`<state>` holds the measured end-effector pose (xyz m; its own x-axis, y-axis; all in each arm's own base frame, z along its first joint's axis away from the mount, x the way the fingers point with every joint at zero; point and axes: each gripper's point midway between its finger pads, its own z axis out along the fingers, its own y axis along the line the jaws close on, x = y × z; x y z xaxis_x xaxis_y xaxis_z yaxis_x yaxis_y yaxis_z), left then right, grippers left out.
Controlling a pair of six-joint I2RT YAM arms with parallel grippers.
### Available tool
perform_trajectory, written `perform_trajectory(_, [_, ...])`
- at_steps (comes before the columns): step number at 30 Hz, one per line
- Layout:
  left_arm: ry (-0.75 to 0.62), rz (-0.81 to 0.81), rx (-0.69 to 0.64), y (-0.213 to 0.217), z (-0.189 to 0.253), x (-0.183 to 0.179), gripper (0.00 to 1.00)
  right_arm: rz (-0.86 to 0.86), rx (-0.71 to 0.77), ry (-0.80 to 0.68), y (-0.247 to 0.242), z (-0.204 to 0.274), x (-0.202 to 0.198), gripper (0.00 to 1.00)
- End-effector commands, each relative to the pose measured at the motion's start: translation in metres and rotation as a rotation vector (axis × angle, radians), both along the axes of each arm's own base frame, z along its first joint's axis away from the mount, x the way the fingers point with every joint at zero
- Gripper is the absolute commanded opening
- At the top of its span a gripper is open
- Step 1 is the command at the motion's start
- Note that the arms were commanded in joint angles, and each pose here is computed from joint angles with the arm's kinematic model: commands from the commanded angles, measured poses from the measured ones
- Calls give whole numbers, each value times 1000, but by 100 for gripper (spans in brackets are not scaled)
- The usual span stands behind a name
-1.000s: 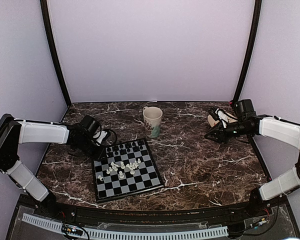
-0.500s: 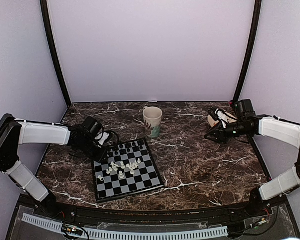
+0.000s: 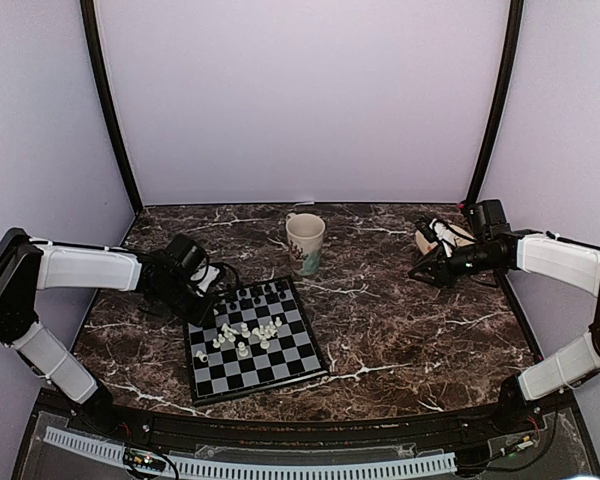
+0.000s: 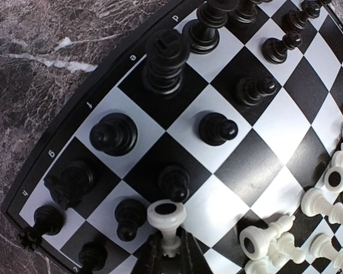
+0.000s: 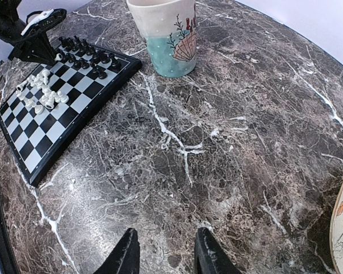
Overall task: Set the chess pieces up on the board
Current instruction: Pick up the rook from the chessboard.
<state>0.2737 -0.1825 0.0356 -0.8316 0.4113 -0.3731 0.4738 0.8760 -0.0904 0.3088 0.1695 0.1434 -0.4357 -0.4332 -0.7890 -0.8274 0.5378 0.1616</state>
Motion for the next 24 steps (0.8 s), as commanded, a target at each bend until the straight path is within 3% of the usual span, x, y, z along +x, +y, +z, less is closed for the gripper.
perform_trajectory(1, [0,-12,18,4,11,-8,9,11,19,-26,1,9,1,33])
perform_trajectory(6, [18,-39,-37,-5,33,-14,7,20,56,-18,5,19,-1,33])
perform_trajectory(11, [25,-115,-171,-28,69,-20,7,107,106,-11,20,52,-2,33])
perform_trajectory(16, [28,-227,-309,-61,98,-17,7,206,-50,-168,54,77,10,36])
perform_trajectory(24, [91,-363,-539,-108,116,-15,7,575,-283,-378,151,79,-12,31])
